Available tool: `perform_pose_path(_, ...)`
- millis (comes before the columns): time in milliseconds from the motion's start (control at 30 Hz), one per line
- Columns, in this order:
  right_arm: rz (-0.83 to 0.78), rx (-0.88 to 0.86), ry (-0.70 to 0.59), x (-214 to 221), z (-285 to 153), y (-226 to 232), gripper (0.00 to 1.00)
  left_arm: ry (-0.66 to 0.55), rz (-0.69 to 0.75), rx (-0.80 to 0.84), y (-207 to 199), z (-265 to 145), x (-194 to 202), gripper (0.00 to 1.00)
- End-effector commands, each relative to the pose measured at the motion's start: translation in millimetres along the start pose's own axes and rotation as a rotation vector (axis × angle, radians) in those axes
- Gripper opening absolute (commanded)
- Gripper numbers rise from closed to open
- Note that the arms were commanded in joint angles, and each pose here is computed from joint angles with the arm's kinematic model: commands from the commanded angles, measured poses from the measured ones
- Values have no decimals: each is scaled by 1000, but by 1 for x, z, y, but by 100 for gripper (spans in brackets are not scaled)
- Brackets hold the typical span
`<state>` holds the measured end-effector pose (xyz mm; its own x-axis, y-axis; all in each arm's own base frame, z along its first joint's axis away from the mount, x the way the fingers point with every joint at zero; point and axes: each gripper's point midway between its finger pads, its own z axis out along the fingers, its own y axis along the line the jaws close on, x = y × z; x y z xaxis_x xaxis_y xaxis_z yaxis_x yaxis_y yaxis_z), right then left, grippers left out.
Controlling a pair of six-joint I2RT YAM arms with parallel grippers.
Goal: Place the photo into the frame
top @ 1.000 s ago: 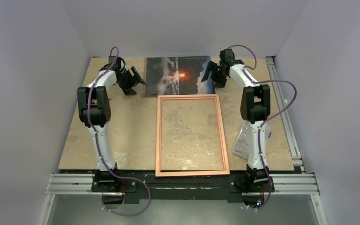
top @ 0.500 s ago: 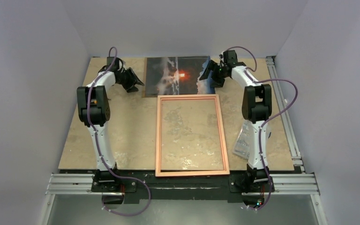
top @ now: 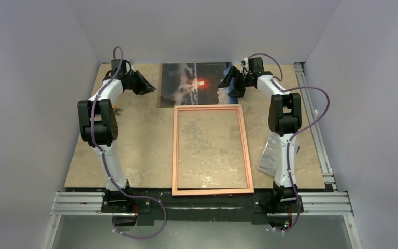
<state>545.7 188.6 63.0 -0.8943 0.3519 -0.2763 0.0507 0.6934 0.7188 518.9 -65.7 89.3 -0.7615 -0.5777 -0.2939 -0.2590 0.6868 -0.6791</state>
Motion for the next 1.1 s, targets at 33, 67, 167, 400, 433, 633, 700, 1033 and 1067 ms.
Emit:
perform_pose_path(33,-67,-233,46,13,-27,86,79,-22,72,216,-76,-42,-1,11)
perform_pose_path(67,-70,-247,46,13,-29,90,78,-20,76,229,-79,-45,0,9)
perform_pose_path(167,-71,-286,41,12,-39,103,79,-18,85,248,-86,-56,4,4)
perform_pose_path(400,-83,-339,23,19,-65,124,79,-27,90,295,-96,-89,27,0)
perform_pose_path(433,-87,-339,20,20,-68,125,79,-30,90,297,-97,-94,31,0)
perform_pose_path(633,-107,-331,-13,28,-94,132,80,-59,33,384,-108,-130,60,0)
perform_pose_path(700,-116,-318,-25,32,-106,132,81,-56,11,414,-110,-137,72,0)
perform_pose_path(1033,-126,-21,-33,88,-149,65,84,24,33,337,-76,-157,197,0)
perform_pose_path(1067,-136,22,-34,94,-152,54,85,22,28,320,-68,-159,211,0)
